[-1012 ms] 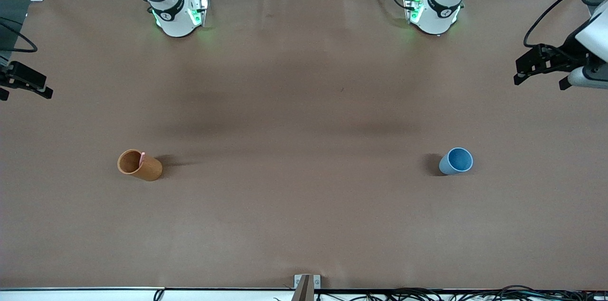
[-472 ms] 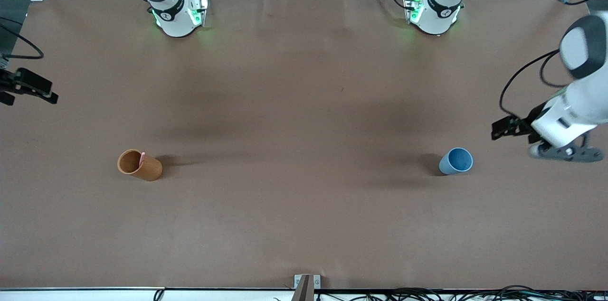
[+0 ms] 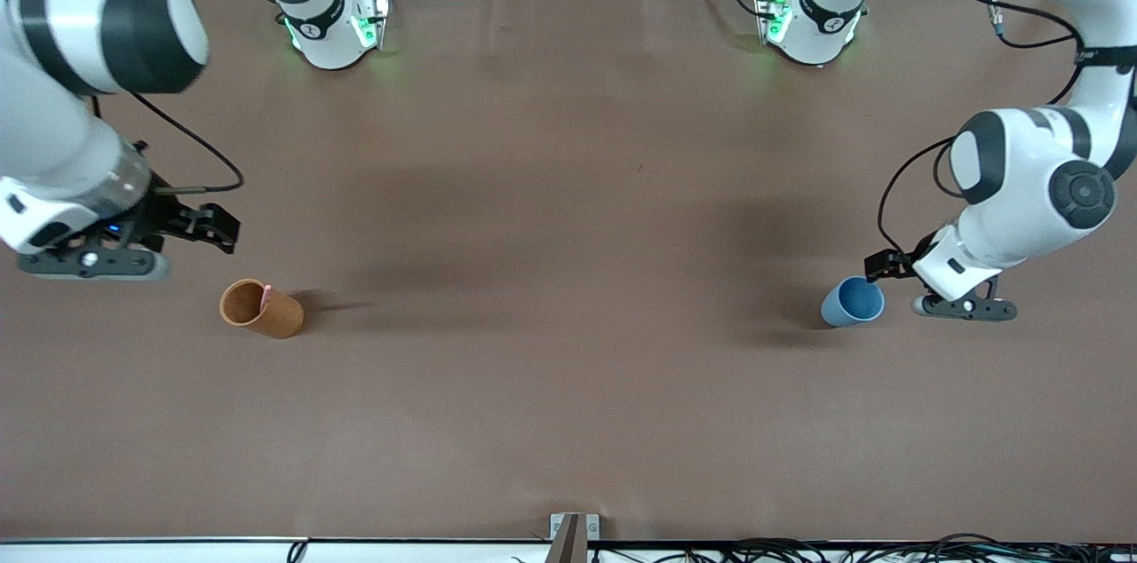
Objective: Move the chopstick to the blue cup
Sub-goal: 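Reach the chopstick with the right gripper while the left gripper reaches the cup, then grasp the chopstick with the right gripper while the left gripper grasps the cup, then drag the cup with the left gripper while the right gripper lifts the chopstick, then open the left gripper off the cup while the right gripper carries the chopstick, then lower the pink chopstick into the blue cup with the right gripper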
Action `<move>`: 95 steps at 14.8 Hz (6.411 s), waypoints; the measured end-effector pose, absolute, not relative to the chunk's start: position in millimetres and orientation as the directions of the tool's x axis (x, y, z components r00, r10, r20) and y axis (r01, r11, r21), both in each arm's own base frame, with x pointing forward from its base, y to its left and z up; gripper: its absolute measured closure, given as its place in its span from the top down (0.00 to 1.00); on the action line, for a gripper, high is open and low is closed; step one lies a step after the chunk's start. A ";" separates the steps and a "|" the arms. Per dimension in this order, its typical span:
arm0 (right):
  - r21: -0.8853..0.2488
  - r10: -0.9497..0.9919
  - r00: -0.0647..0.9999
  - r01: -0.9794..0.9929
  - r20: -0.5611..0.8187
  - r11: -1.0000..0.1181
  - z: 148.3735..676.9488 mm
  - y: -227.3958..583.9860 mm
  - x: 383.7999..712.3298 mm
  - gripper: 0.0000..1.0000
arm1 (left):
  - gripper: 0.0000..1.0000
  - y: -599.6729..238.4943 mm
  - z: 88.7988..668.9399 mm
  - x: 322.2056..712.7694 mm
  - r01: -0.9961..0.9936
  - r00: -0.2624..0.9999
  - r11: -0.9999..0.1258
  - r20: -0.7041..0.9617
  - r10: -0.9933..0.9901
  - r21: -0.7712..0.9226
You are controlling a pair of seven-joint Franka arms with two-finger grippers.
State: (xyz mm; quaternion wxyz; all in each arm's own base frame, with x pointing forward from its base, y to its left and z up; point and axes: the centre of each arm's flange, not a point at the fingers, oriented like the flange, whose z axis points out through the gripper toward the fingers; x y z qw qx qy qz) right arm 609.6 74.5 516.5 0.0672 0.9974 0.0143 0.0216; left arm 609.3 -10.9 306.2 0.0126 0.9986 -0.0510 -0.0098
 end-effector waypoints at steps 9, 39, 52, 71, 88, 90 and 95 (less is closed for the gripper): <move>0.224 0.156 0.988 0.150 0.006 -0.963 409.6 99.3 601.2 0.60 | 0.65 -10.8 238.1 613.8 -0.099 0.995 -0.995 -0.008 -0.099 0.026; 0.406 0.338 0.941 0.316 -0.018 -0.857 353.5 113.2 612.9 0.12 | 0.05 -454.6 282.5 489.4 0.227 0.973 -0.973 -0.047 0.225 0.035; 0.389 0.179 0.983 0.150 0.038 -0.909 489.7 93.6 624.6 0.10 | 0.05 -453.5 245.7 511.1 0.225 0.974 -0.969 -0.001 0.226 0.099; -0.071 -0.182 0.972 -0.173 0.146 -0.982 614.9 72.3 567.8 0.10 | 1.00 -278.9 477.5 602.2 0.230 0.953 -0.967 0.177 0.247 0.112; -0.140 -0.329 0.934 -0.310 0.138 -0.940 516.9 483.7 533.5 0.10 | 1.00 -90.3 658.0 529.7 -0.090 0.994 -0.995 0.069 -0.088 0.035; -0.124 -0.304 0.944 -0.288 0.129 -0.950 508.3 500.3 520.0 0.10 | 1.00 -84.9 656.6 530.6 -0.099 0.993 -0.995 0.066 -0.096 0.034; -0.081 -0.270 0.955 -0.262 0.124 -0.962 475.2 523.7 507.6 0.10 | 1.00 -78.4 651.5 533.2 -0.101 0.993 -0.994 0.057 -0.099 0.033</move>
